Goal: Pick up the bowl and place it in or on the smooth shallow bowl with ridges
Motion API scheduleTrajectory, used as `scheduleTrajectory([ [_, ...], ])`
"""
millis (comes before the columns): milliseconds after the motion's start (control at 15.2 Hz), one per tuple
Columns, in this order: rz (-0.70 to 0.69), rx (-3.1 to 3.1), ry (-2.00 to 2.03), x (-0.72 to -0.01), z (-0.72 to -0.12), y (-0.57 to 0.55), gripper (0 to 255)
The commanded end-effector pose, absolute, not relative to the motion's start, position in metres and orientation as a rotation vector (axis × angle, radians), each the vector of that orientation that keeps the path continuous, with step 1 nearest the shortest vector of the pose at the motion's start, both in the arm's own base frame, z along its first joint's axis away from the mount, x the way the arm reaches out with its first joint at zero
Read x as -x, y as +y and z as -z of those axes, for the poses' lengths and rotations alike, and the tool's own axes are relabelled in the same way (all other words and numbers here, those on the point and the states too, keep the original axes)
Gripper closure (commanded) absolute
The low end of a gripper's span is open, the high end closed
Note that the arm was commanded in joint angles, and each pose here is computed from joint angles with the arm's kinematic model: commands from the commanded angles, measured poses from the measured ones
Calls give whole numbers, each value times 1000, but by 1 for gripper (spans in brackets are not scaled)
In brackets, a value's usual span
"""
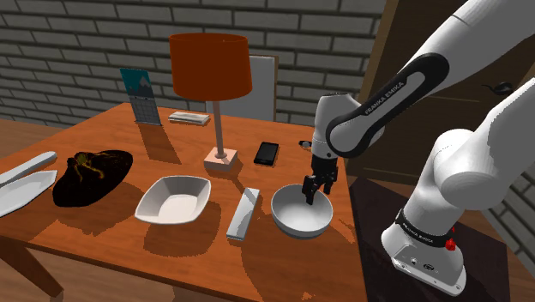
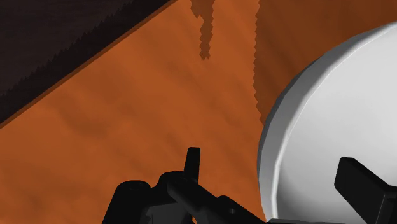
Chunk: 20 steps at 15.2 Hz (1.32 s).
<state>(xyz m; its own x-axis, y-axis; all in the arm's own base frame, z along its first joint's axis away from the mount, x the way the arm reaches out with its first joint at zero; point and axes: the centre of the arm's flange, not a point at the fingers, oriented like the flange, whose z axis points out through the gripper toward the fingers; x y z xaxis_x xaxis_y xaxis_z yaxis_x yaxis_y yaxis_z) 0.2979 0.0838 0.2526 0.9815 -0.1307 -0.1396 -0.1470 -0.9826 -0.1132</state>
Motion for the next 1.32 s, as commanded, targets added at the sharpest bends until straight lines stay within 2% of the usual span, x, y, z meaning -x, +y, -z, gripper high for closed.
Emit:
scheduleTrajectory([
  [0,-199,3004,211,-298,-252,84,0],
  [198,-199,3004,211,-298,-252,84,0],
  [264,-199,3004,211,-298,-252,84,255],
  [858,-199,3004,211,-298,-252,84,255],
  [1254,-199,3004,211,-298,-284,84,255],
])
